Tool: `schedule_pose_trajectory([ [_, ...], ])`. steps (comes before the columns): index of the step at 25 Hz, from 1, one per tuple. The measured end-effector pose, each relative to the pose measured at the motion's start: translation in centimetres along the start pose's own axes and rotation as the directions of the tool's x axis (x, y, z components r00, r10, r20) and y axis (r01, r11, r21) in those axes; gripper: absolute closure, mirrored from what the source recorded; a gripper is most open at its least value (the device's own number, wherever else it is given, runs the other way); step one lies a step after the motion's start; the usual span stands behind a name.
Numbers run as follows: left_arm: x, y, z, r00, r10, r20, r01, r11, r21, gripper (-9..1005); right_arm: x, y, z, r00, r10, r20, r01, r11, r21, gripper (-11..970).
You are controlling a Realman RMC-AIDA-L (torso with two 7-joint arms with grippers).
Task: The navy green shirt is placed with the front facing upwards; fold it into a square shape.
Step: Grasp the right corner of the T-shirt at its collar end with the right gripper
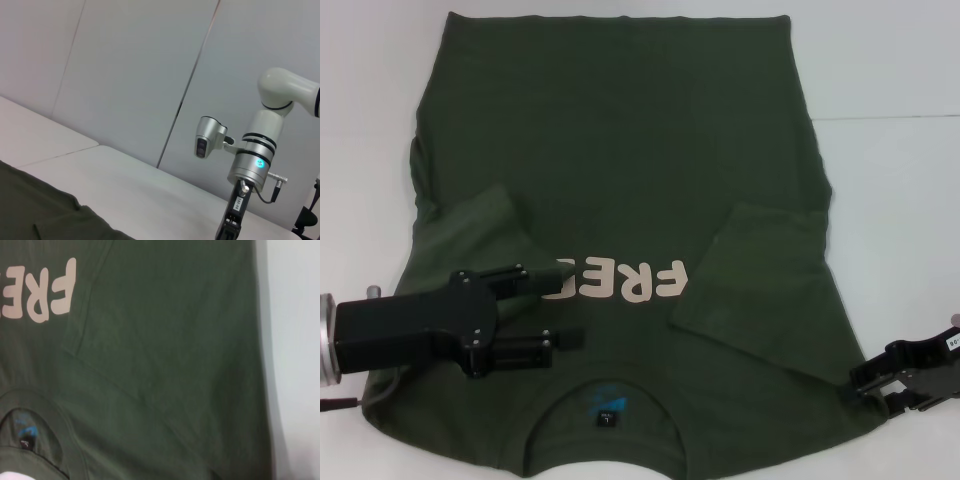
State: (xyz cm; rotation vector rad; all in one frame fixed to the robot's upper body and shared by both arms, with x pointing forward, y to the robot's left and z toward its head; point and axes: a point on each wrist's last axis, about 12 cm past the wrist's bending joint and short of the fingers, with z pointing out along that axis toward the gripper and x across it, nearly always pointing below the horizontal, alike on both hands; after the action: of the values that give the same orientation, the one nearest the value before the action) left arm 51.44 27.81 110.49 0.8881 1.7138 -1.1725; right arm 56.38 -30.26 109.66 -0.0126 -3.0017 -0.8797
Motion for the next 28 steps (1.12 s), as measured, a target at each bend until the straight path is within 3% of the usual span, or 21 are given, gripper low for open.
schedule_pose_trajectory([
  [12,0.14,0.0,-0.09,1.0,-0.002,0.0,0.002,1.0,-0.006,167,-0.04,0.3,0.19,1.0,-0.001,0.001,0.001,1.0,-0.004,265],
  [23,0.2,0.01,-0.14,1.0,-0.004,0.0,0.004,1.0,-0.01,166,0.07,0.15,0.23,1.0,0.002,0.0,-0.002,1.0,0.001,484],
  [26,0.2,0.01,-0.13,1.0,-0.003,0.0,0.003,1.0,-0.011,166,0.08,0.12,0.22,1.0,0.003,0.0,-0.003,1.0,0.001,697],
  [28,0.2,0.01,-0.14,1.0,-0.003,0.0,0.003,1.0,-0.011,166,0.09,0.11,0.22,1.0,0.003,0.0,-0.003,1.0,0.001,759],
])
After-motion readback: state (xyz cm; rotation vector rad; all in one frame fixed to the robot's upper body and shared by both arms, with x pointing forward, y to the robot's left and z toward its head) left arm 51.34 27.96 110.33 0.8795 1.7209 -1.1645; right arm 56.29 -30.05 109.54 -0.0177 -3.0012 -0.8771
